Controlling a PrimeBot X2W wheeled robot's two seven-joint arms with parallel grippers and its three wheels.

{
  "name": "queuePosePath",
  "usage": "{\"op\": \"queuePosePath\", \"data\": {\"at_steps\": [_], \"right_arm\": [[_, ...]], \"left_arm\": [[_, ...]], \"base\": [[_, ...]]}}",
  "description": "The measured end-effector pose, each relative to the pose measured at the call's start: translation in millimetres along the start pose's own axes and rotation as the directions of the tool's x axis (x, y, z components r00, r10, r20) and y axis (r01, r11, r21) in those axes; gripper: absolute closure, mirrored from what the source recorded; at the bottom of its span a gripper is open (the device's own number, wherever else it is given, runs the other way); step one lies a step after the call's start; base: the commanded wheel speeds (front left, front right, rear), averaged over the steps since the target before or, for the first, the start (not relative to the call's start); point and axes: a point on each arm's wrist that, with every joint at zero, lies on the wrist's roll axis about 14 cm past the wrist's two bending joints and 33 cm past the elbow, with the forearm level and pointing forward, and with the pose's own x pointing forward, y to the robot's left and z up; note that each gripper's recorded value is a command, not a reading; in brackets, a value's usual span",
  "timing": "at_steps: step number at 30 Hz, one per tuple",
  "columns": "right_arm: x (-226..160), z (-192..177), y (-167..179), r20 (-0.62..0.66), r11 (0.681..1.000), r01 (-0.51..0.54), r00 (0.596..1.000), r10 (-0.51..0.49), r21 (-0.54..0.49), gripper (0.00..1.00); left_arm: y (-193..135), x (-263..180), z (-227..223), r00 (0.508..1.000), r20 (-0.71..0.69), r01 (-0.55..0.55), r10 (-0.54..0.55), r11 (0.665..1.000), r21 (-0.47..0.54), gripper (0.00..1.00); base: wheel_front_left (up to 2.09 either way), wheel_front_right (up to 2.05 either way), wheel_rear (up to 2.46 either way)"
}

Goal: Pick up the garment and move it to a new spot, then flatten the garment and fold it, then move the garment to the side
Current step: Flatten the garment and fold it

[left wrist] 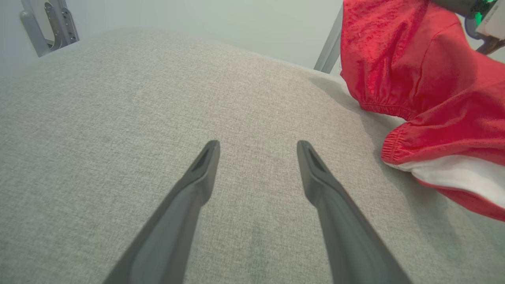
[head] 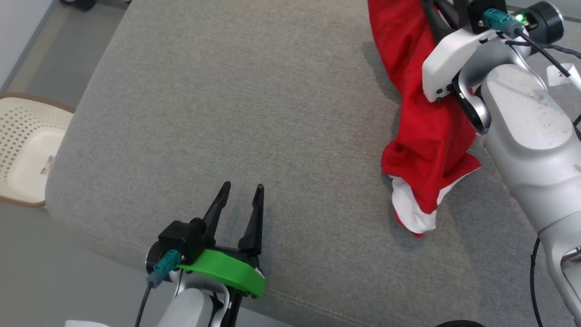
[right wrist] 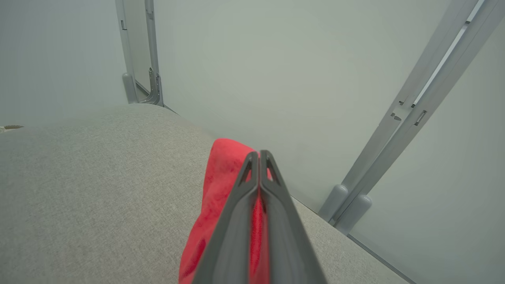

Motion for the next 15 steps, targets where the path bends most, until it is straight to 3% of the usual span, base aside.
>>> {"op": "queuePosePath", "data": {"at_steps": [4, 5, 6, 11, 15], "right_arm": [[20, -13, 5, -0.033, 1.0, -0.004, 0.999, 0.004, 0.012, 1.0], [24, -19, 9, -0.045, 1.0, -0.007, 0.999, 0.008, 0.024, 0.37], [28, -24, 14, -0.059, 0.999, -0.015, 0.998, 0.017, 0.033, 0.0], [40, -28, 43, -0.015, 0.995, -0.064, 0.998, 0.066, 0.074, 0.0], [32, -30, 36, 0.017, 0.992, -0.038, 0.999, 0.036, 0.122, 0.0]], "left_arm": [[1, -7, 0, 1.0, -0.005, -0.019, 0.019, 1.0, -0.004, 0.0], [4, -9, 0, 0.999, -0.006, -0.033, 0.033, 0.999, -0.002, 0.0], [7, -11, -1, 0.999, -0.008, -0.045, 0.045, 0.999, 0.001, 0.0], [24, -18, -3, 0.993, -0.017, -0.113, 0.113, 0.994, 0.012, 0.0], [31, -17, -7, 0.991, -0.029, -0.127, 0.128, 0.991, 0.032, 0.0]], "base": [[0.0, 0.0, 0.0], [0.0, 0.0, 0.0], [0.0, 0.0, 0.0], [0.0, 0.0, 0.0], [0.0, 0.0, 0.0]]}}
